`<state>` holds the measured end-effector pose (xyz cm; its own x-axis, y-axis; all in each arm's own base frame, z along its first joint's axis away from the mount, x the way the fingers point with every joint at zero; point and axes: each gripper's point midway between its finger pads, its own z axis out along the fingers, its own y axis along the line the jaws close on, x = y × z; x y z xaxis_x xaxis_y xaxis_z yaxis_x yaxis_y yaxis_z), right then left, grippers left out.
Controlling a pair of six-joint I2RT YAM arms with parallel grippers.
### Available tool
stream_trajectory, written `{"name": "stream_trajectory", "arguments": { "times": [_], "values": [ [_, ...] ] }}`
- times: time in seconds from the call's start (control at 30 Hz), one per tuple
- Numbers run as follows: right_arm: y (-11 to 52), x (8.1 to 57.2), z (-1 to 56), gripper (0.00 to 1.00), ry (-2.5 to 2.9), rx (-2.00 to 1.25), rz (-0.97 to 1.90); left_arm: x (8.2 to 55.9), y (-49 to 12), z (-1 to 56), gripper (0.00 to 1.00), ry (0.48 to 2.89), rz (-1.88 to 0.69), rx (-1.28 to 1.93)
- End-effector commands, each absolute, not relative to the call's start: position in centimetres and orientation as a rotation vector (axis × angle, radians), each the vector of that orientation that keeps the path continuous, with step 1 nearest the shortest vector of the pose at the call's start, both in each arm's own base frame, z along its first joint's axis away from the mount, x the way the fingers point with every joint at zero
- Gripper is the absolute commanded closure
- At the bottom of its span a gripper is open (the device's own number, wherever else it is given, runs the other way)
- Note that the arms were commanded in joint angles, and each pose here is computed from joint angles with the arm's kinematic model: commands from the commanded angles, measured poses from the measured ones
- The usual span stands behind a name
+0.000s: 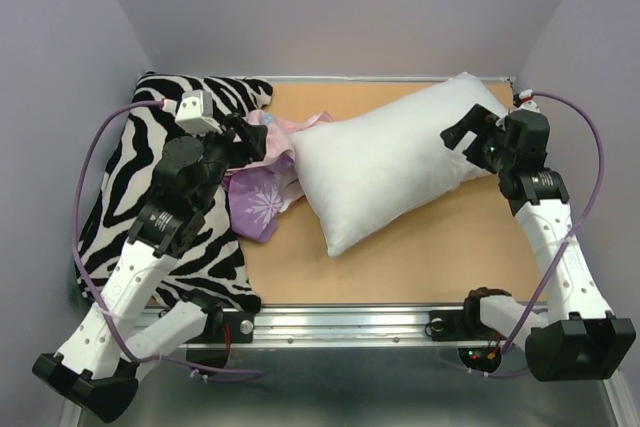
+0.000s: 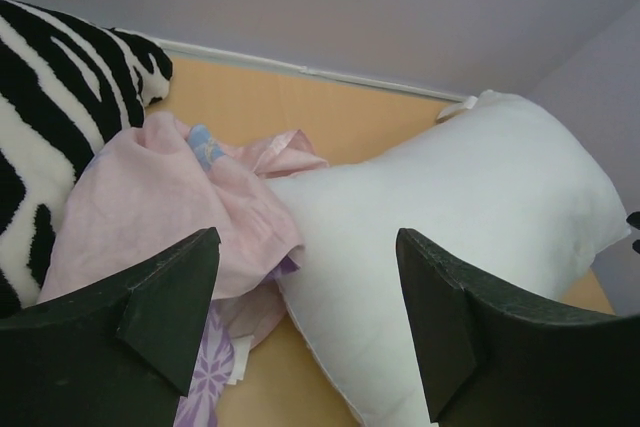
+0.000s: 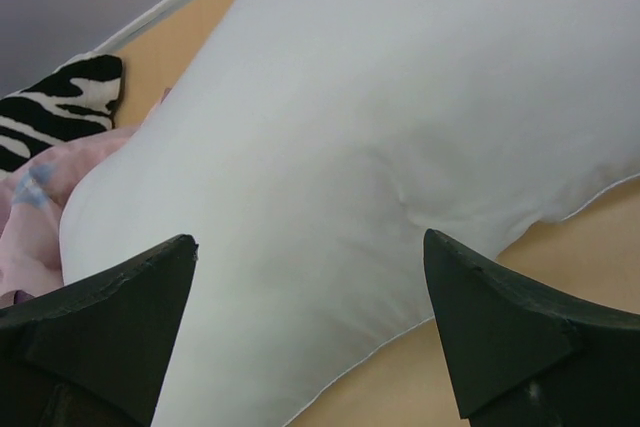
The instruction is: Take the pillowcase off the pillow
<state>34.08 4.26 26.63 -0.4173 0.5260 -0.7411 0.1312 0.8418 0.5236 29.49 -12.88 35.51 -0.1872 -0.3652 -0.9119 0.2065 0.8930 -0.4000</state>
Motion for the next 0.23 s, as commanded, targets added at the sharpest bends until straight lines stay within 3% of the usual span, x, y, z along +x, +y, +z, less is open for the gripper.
{"name": "stream_trajectory", "arguments": {
  "times": [0.0,0.2],
  "values": [
    [4.96,34.46,31.12,0.00,1.863,0.402,0.485,29.03,-12.18,35.80,0.17,1.650,-0.488,-0.122],
    [4.86,34.64,30.72,0.00,1.873,0.394,0.467,28.91,-12.20,35.86,0.17,1.643,-0.498,-0.126]
  ]
}}
